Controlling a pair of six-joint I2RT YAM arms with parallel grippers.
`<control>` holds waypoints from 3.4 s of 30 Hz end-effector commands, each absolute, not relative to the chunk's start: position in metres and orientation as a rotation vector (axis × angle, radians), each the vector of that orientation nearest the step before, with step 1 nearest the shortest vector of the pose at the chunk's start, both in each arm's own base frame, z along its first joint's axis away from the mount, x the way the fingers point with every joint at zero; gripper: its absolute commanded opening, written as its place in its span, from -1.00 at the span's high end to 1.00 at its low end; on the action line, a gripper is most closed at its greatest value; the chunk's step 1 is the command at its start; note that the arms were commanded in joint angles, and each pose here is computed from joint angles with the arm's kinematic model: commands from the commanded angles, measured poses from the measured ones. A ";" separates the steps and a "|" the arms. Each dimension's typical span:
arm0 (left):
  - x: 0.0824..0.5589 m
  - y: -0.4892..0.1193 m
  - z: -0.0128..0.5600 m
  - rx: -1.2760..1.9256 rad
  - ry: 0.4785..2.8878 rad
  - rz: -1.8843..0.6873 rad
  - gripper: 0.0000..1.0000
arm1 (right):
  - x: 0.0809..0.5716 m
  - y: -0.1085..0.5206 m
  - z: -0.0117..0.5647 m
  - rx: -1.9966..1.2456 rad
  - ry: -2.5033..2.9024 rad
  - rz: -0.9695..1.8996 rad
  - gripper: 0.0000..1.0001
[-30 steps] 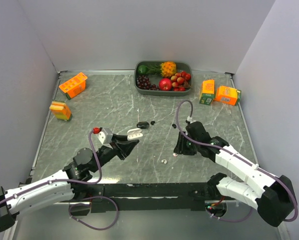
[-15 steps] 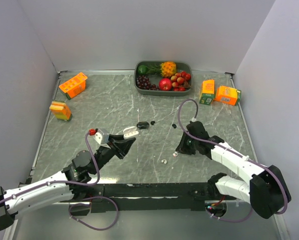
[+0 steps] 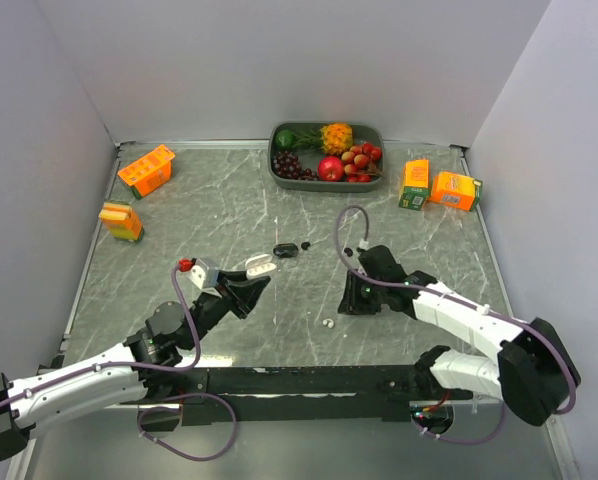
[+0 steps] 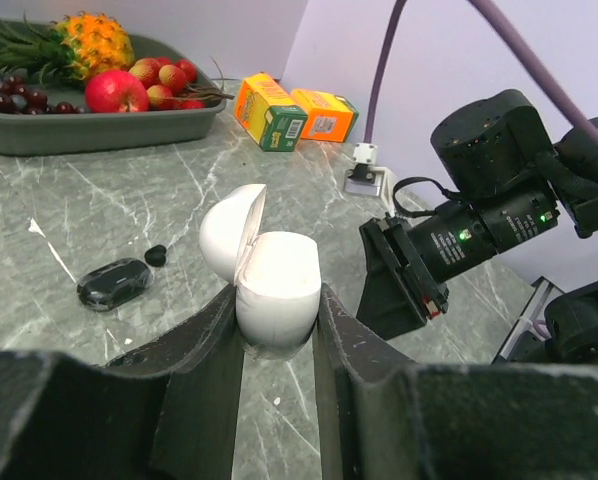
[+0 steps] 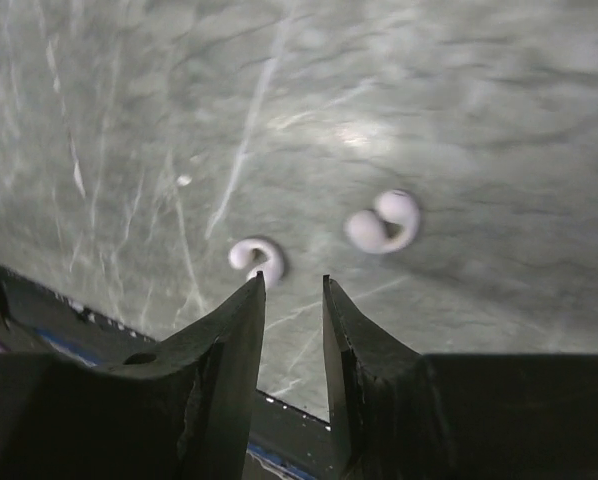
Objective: Insert the wireless bluetooth earbuds into the charging case
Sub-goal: Pick up the earbud from the center of the board, then place the earbud in the charging case.
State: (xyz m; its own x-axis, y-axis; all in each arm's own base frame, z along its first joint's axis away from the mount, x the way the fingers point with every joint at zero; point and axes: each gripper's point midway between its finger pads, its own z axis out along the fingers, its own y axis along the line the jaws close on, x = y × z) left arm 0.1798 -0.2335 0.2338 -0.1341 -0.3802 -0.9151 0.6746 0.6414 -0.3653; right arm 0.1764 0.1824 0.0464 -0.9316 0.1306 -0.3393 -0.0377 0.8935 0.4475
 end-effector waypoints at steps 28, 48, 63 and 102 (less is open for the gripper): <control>0.177 -0.233 0.235 0.230 1.440 -0.956 0.98 | 0.174 0.225 0.026 -0.401 2.733 0.631 0.14; 0.176 -0.235 0.229 0.242 1.454 -0.953 0.98 | 0.154 0.220 0.017 -0.418 2.774 0.652 0.19; 0.175 -0.238 0.230 0.253 1.460 -0.956 0.98 | 0.150 0.221 0.015 -0.416 2.780 0.668 0.84; 0.105 -0.300 0.289 0.889 1.185 -1.425 0.98 | 0.114 0.257 0.332 -1.132 1.628 0.834 1.00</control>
